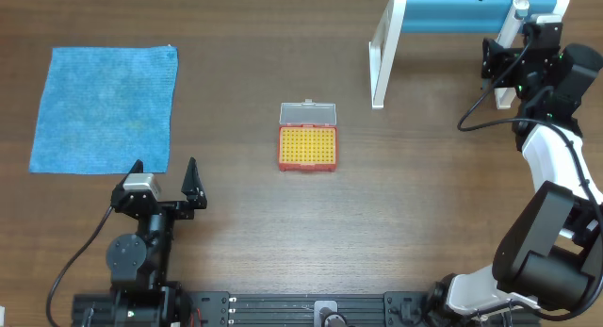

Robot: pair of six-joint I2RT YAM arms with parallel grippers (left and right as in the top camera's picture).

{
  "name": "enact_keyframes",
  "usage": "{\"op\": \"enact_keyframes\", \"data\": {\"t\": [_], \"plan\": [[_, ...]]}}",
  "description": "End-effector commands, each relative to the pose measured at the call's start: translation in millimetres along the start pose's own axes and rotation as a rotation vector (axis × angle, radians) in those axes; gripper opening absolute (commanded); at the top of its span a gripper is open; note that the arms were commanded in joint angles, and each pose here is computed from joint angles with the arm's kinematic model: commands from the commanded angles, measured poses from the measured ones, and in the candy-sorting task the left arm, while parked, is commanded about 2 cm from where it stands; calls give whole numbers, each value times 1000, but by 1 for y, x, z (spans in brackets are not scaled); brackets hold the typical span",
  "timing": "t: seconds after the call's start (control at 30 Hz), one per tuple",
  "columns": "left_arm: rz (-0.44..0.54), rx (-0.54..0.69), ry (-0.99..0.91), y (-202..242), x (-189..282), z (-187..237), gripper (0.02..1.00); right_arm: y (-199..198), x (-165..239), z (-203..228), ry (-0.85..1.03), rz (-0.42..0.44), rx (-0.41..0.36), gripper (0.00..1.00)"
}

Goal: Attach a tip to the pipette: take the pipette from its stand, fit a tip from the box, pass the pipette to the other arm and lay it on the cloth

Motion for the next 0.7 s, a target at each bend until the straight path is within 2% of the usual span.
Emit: {"op": "enact_keyframes", "data": {"t": [0.03,0.7], "plan": [[8,-13,14,0,0,2,998,1,-4,-4,-10,4,-19,691],[8,-13,14,0,0,2,998,7,-6,-7,-21,-26,-53,529]]}}
Point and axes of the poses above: each gripper's point midway between its finger pads, its own x axis back along the fingers, its own y axis along the line the jaws close on, z = x × y, the point moved 10 cm from there along x, back along the fingers, and after that the axes turned 12 degrees about x, right-handed, at the moved point
